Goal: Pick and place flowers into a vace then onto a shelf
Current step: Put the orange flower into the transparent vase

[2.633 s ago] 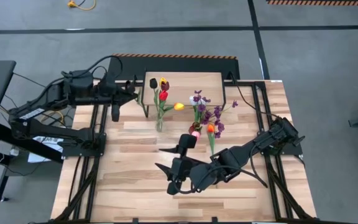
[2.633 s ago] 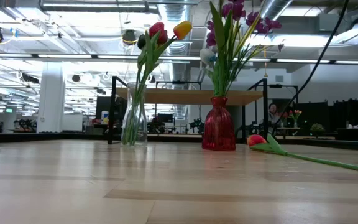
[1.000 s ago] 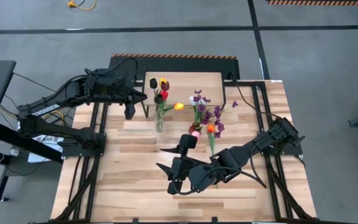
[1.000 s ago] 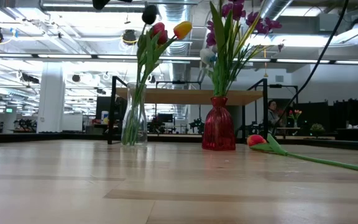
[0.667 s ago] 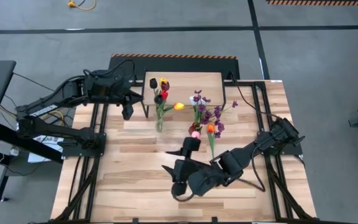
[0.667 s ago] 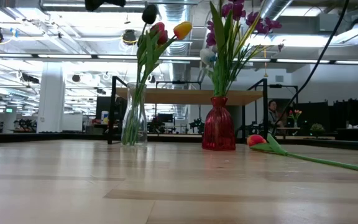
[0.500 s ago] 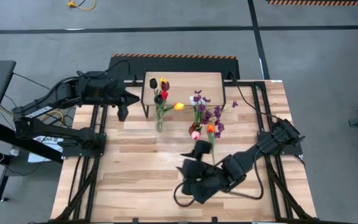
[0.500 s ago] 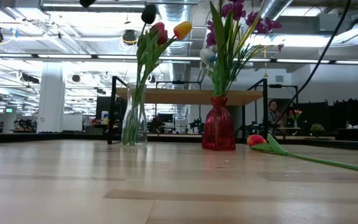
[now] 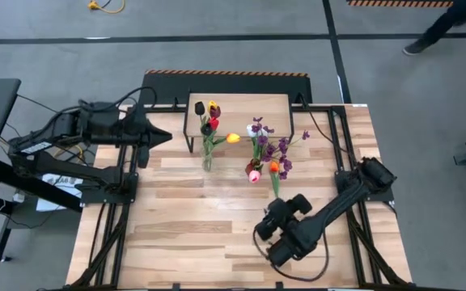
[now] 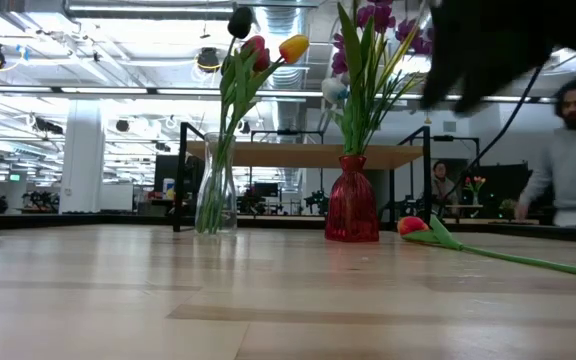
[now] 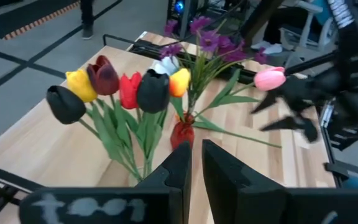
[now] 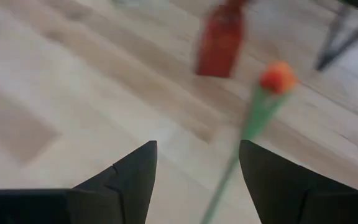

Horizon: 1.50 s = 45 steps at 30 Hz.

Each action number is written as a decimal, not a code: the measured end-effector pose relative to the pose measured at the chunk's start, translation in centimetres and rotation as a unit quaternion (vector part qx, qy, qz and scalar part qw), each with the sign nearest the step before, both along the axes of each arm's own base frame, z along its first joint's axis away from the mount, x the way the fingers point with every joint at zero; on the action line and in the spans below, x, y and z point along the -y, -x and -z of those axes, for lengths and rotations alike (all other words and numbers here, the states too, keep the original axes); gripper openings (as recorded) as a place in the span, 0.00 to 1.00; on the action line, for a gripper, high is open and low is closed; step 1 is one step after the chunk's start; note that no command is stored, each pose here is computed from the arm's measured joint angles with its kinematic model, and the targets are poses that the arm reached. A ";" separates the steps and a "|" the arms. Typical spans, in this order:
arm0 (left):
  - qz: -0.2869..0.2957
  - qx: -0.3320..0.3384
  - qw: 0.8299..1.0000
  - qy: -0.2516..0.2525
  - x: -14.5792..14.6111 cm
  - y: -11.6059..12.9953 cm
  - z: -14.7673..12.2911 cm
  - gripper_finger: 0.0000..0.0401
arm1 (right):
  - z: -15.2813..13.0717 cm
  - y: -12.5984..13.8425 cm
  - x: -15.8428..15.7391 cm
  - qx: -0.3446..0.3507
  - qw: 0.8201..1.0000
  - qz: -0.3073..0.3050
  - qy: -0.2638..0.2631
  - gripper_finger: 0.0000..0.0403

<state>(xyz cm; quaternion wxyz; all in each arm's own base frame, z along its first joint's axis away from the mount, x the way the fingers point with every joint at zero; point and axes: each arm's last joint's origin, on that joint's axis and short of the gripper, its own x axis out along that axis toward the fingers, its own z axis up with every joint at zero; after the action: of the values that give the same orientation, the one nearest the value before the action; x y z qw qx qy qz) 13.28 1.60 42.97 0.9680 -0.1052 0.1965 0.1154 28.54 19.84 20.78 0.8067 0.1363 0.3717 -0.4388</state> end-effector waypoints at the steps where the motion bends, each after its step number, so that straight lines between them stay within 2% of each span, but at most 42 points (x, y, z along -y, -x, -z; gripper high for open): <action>1: 0.003 -0.001 1.000 0.000 0.1 0.0 0.0 0.06 | 0.8 0.3 0.4 -0.001 1.000 0.015 0.003 0.55; 8: 0.012 -0.009 1.000 -0.004 0.3 -0.5 0.2 0.06 | 5.0 1.6 2.9 -0.021 0.996 0.084 -0.005 0.55; 16: 0.012 -0.015 1.000 -0.004 0.2 -0.8 0.3 0.06 | 8.5 0.7 4.9 -0.028 0.996 0.063 -0.064 0.55; 24: 0.010 -0.015 1.000 -0.006 0.2 -0.7 0.3 0.06 | 9.6 0.9 6.8 -0.053 0.993 0.081 -0.061 0.55; 28: 0.013 -0.017 1.000 -0.012 0.2 -0.7 0.3 0.06 | 10.0 0.9 7.1 -0.059 0.993 0.069 -0.072 0.55; 34: 0.013 -0.017 1.000 -0.012 0.2 -0.7 0.3 0.06 | 11.0 1.3 7.6 -0.043 0.992 0.072 -0.089 0.53; 38: 0.013 -0.018 1.000 -0.012 0.2 -0.7 0.4 0.06 | 11.3 1.6 7.4 -0.029 0.992 0.082 -0.095 0.43; 45: 0.014 -0.019 1.000 -0.013 0.2 -0.7 0.4 0.06 | 11.5 2.1 6.4 -0.013 0.992 0.080 -0.096 0.11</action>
<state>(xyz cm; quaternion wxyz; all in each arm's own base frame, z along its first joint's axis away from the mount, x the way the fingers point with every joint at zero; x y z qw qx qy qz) 14.01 1.38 42.60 0.9668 -0.0877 0.2150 0.1066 26.40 13.46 9.28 0.7471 0.2366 0.4109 -0.4658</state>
